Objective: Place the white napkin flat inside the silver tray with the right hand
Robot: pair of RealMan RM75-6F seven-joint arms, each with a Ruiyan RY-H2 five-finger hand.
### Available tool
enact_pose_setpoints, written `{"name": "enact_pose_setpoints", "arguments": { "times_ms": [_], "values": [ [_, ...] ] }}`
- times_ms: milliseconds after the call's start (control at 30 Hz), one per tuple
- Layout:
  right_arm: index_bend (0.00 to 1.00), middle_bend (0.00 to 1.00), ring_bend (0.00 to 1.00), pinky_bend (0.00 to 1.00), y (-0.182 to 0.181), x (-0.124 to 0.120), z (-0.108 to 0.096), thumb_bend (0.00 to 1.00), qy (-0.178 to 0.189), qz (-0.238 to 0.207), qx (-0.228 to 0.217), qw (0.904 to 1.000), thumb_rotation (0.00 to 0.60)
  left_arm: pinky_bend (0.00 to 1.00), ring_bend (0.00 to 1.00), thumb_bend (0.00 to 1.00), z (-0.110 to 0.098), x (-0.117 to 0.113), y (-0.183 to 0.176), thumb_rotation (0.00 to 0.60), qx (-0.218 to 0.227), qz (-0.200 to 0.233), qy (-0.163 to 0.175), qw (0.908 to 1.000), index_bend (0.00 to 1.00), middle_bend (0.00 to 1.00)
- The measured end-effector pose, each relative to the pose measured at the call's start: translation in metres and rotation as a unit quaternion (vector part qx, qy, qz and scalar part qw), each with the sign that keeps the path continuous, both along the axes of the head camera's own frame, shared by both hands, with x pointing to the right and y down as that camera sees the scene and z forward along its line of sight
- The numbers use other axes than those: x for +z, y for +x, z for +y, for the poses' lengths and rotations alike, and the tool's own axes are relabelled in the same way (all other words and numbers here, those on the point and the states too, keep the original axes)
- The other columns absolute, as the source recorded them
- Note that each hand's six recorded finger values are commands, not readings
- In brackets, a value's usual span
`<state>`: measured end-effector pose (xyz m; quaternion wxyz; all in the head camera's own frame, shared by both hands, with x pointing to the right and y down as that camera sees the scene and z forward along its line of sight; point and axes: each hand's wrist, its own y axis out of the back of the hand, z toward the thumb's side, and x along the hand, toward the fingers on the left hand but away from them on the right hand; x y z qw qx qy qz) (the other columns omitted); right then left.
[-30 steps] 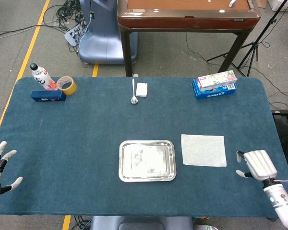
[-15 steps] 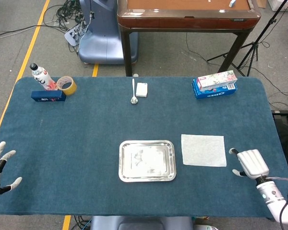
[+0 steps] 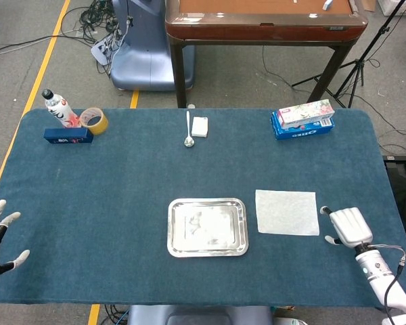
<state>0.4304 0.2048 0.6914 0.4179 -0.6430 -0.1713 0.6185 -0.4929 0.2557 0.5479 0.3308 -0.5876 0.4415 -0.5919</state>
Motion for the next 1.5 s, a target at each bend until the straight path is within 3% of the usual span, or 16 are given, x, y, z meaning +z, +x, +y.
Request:
{"name": "enact_pose_setpoints", "arguments": {
  "times_ms": [467,1500],
  "values": [
    [0.28,1.00,1.00,1.00,-0.014,0.016,0.001,0.00,0.002,-0.014,-0.013,0.9998,0.600,0.24,0.00,0.17,0.000,-0.001,-0.002,0.600,-0.003,0.001,0.000,1.0000,0.21,0.00],
    [0.28,1.00,1.00,1.00,-0.026,0.032,0.002,0.00,0.009,-0.012,-0.020,0.9997,0.600,0.24,0.00,0.17,-0.001,-0.002,-0.003,0.600,-0.006,0.004,0.001,1.0000,0.21,0.00]
  ]
}}
